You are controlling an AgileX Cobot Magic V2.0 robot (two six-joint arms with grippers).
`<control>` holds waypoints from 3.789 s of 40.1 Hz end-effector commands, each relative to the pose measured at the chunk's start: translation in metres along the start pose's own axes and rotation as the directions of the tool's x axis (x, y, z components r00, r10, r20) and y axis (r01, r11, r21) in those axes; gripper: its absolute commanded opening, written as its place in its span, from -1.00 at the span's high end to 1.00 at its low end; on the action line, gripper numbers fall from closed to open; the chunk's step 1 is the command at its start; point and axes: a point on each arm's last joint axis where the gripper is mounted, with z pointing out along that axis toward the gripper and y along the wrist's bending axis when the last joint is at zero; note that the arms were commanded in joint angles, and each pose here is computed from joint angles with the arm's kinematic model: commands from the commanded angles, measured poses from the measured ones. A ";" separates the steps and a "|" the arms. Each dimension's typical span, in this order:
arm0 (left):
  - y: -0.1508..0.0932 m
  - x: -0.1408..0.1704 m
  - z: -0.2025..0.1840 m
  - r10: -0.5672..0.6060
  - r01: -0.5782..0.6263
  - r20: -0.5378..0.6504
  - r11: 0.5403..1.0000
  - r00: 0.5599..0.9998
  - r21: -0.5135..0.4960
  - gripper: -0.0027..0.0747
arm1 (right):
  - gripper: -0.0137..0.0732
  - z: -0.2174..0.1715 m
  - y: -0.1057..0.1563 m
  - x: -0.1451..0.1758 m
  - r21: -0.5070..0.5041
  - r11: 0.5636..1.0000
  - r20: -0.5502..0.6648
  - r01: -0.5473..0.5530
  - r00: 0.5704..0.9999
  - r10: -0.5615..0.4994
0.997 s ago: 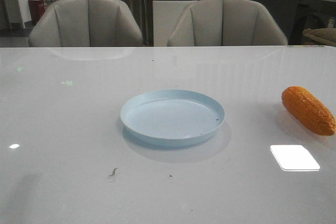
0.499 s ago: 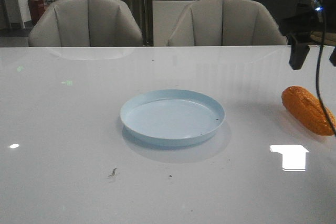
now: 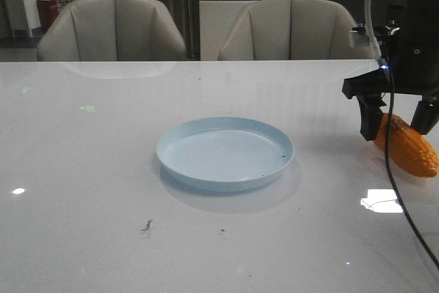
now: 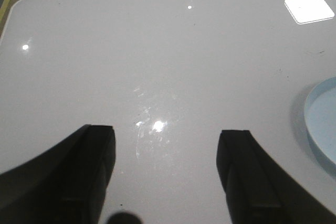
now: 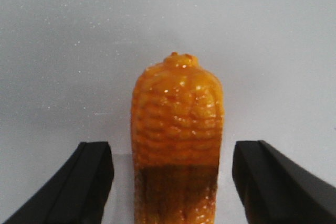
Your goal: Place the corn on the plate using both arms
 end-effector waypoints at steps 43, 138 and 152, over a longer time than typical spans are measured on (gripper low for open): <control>0.001 -0.016 -0.013 -0.017 0.017 0.130 1.000 0.991 -0.004 -0.30 | 0.10 -0.105 0.043 -0.062 -0.029 0.989 0.320 0.146 0.938 -0.129; 0.002 -0.016 -0.013 -0.011 0.012 0.129 1.000 0.992 -0.008 -0.30 | -0.65 -0.390 -0.011 0.058 0.028 0.998 0.711 0.052 0.701 -0.057; 0.002 -0.016 -0.013 -0.011 0.012 0.129 1.000 0.992 -0.008 -0.30 | -0.65 -0.322 -0.043 0.171 0.088 0.996 0.680 -0.028 0.732 -0.039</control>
